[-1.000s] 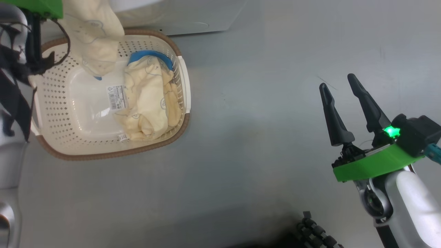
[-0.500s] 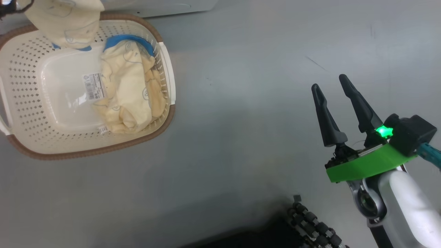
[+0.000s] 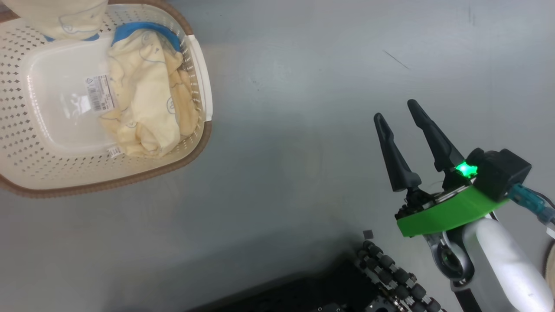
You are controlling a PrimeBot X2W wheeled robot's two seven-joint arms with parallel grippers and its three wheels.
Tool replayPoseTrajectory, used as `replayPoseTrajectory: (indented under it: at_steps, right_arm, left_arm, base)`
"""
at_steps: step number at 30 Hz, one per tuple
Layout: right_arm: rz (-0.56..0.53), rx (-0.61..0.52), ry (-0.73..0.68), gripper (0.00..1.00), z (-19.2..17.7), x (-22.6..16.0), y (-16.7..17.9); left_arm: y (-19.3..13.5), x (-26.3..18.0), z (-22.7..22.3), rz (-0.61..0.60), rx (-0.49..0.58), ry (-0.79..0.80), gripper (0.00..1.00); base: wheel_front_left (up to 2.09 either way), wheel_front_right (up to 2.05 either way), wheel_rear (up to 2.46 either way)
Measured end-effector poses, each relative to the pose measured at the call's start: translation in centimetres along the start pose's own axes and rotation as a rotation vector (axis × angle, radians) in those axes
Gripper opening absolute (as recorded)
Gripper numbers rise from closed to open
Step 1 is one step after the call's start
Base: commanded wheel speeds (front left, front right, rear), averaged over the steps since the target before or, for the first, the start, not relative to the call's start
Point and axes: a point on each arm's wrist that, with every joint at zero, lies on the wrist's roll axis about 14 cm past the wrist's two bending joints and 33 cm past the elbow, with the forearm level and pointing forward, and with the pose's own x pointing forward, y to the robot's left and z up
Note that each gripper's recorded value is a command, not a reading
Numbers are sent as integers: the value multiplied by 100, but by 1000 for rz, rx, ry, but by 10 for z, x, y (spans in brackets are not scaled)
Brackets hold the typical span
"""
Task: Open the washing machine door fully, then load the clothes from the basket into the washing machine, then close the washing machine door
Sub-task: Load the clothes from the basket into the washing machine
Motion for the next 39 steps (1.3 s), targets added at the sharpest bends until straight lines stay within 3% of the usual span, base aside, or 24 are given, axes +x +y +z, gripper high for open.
replayPoseTrajectory:
  at_steps: [7,15,16,17,18,39]
  right_arm:
    - [-6,2,10,100,-2,-3,0]
    - [-18,7,19,100,-5,-6,-3]
    - [-18,8,21,100,-5,-6,-3]
    - [-18,10,22,100,-6,-6,-2]
    - [-18,11,22,100,-6,-6,-2]
    - [18,14,-71,100,24,1,9]
  left_arm:
    - [-7,10,51,-30,103,-231,0]
    - [-4,15,61,-20,111,-274,0]
    - [-1,16,58,-8,98,-261,20]
    - [1,16,53,-1,88,-246,67]
    - [3,15,48,6,76,-229,100]
    - [12,-20,35,82,-19,-143,100]
  base:
    - [0,0,0]
    - [0,0,0]
    - [0,0,0]
    - [0,0,0]
    - [0,0,0]
    - [0,0,0]
